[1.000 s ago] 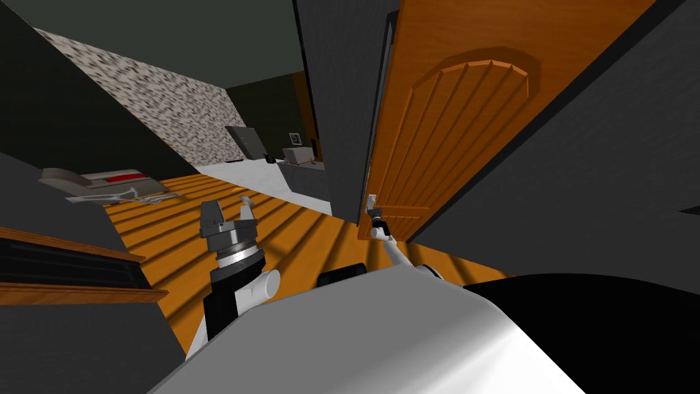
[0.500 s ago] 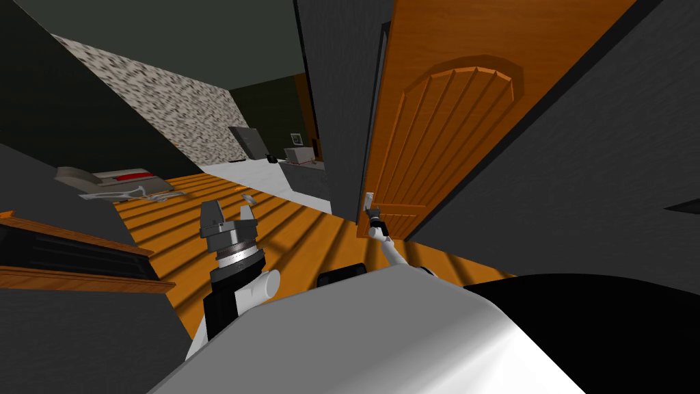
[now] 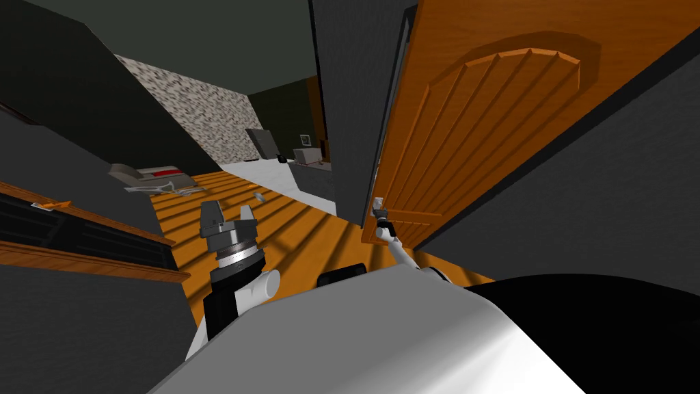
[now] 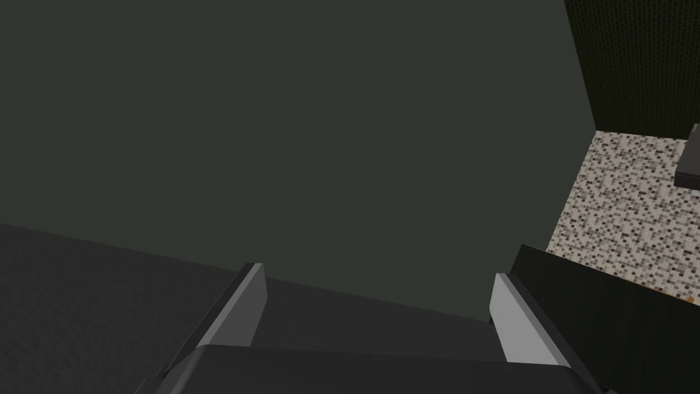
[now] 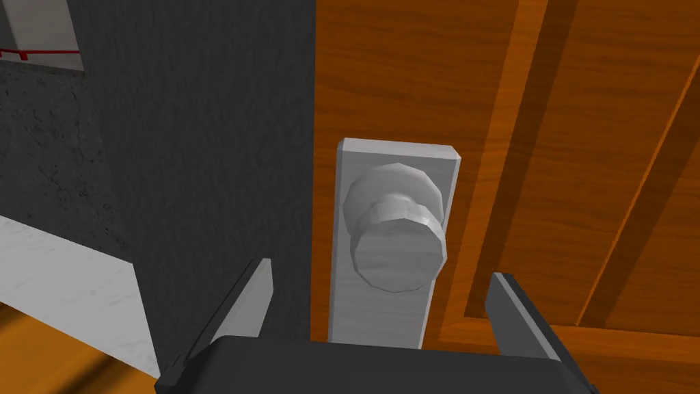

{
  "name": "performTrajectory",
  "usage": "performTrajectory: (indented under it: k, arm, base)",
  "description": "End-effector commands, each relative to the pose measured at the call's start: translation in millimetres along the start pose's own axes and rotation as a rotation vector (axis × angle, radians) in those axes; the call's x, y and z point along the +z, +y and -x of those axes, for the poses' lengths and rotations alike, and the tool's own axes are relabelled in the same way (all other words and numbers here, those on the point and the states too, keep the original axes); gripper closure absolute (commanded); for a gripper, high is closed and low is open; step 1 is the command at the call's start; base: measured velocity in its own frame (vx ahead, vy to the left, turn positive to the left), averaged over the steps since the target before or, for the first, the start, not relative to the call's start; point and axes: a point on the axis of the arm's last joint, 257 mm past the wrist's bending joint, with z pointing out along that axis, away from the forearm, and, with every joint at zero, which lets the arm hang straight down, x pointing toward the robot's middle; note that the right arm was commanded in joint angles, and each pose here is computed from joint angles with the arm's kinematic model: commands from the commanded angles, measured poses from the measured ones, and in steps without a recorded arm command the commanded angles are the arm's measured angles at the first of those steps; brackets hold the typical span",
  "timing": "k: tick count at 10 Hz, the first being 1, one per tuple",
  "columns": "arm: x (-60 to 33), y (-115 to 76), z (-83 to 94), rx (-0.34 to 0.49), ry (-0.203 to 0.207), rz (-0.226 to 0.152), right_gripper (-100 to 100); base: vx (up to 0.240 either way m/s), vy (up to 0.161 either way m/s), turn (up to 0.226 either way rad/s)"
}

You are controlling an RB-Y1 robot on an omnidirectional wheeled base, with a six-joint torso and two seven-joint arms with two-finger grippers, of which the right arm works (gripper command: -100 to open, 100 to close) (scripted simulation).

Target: Pull the door open

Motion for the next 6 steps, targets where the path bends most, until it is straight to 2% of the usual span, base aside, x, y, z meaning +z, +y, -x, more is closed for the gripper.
performTrajectory:
  k: [1, 2, 3, 4, 6]
  arm:
    - [0.8, 25.4, -0.4, 0.002, 0.000, 0.025, -100]
    - [1.4, 40.0, -0.8, 0.002, 0.001, 0.039, -100]
    - [3.6, 31.7, 1.0, -0.001, 0.000, 0.029, -100]
    - [3.6, 31.7, 1.0, -0.001, 0.000, 0.029, 100]
    - [3.6, 31.7, 1.0, -0.001, 0.000, 0.029, 100]
  base:
    - [0.166, -0.008, 0.144]
    - [0.159, -0.027, 0.166]
    - [0.073, -0.015, 0.030]
    - [-0.006, -0.003, -0.048]
    - [-0.027, -0.004, 0.001]
